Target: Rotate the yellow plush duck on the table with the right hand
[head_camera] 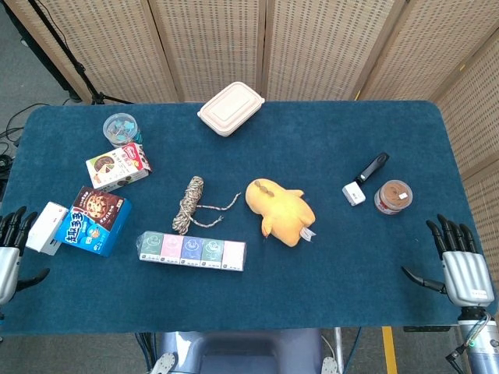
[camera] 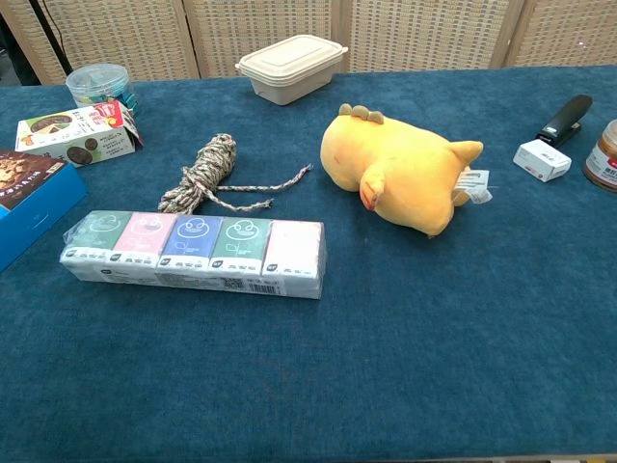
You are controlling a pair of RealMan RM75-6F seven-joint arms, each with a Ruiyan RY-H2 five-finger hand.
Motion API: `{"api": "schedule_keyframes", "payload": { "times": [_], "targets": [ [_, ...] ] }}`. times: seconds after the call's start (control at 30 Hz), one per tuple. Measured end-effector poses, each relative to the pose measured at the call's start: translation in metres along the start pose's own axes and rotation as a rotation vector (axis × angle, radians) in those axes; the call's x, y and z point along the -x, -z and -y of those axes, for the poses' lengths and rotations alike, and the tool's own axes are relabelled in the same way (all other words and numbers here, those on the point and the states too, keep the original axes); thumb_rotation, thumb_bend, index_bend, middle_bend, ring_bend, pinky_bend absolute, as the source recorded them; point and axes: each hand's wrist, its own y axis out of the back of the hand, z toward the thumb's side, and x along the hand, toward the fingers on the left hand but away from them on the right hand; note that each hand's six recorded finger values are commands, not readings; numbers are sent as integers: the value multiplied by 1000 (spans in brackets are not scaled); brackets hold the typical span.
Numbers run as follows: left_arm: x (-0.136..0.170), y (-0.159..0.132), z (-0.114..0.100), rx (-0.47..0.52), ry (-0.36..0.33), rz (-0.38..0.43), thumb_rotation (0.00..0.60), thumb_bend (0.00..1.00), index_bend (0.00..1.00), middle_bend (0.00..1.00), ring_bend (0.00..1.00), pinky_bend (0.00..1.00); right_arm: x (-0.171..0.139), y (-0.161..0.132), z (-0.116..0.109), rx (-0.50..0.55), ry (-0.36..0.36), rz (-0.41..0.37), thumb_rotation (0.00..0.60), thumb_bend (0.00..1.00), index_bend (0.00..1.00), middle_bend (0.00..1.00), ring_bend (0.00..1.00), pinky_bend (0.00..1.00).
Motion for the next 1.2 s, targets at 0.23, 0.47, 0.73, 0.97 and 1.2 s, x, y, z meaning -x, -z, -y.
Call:
{"api": "schedule_keyframes", "payload": {
  "times": [0.23,0.47,0.73,0.97,1.2],
  "targets": [
    [0,0,-1,9,-1,0,600,22,0,0,0,0,29,-7,-3,19,43,9,0,94,0,0,0,0],
    [0,3,-4,21,-5,-7,600,23,0,0,0,0,74,-41,-4,78,110,-17,1,95,0,0,0,0],
    [0,7,-17,66,-34,-32,600,23,0,0,0,0,102,-87,10,193,175,9,23,94,0,0,0,0],
    [-5,3,-30,112,-52,-25,600,23,0,0,0,0,121,-136,27,181,154,-43,24,95,0,0,0,0],
    [-12,10,-34,129,-49,-45,600,22,0,0,0,0,126,-175,44,184,137,-85,24,95,0,0,0,0]
  ]
}}
